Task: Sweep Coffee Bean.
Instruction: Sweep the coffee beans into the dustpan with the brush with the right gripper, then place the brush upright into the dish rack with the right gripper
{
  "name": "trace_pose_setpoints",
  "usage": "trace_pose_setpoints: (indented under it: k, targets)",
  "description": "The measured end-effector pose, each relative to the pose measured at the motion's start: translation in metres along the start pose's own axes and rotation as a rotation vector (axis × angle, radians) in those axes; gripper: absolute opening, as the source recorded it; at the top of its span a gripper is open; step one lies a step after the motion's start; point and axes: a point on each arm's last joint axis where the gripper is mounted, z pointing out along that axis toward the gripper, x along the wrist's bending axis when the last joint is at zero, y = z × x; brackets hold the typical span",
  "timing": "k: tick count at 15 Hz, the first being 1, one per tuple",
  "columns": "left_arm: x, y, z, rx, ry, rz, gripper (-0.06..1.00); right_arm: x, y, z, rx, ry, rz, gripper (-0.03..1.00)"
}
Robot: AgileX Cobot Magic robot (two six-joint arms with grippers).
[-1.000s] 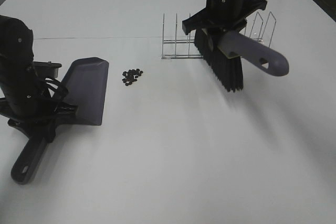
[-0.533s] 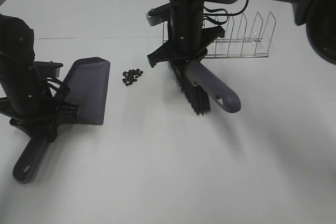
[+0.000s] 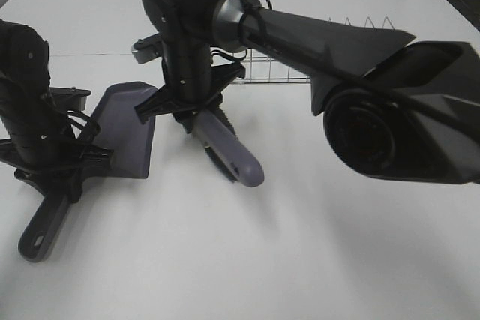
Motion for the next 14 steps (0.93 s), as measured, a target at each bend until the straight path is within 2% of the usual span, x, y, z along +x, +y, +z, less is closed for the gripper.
trace_pose_setpoints:
  k: [3, 4, 8, 12, 14]
  targets:
    - [0.0, 0.0, 0.0, 0.0, -0.001, -0.001, 0.27, 0.032, 0.011, -0.025, -0.088, 0.137, 0.007, 0.29]
    - [0.0, 0.0, 0.0, 0.0, -0.001, -0.001, 0.27, 0.032, 0.014, -0.031, -0.109, 0.153, 0.012, 0.29]
    - [0.0, 0.0, 0.0, 0.0, -0.002, -0.002, 0.27, 0.023, 0.02, -0.054, -0.171, 0.083, -0.005, 0.29]
    - [0.0, 0.0, 0.0, 0.0, -0.002, -0.002, 0.27, 0.002, 0.029, -0.114, -0.311, -0.04, -0.041, 0.29]
    - [0.0, 0.0, 0.0, 0.0, -0.002, -0.001, 0.27, -0.014, 0.03, -0.138, -0.346, -0.058, -0.031, 0.29]
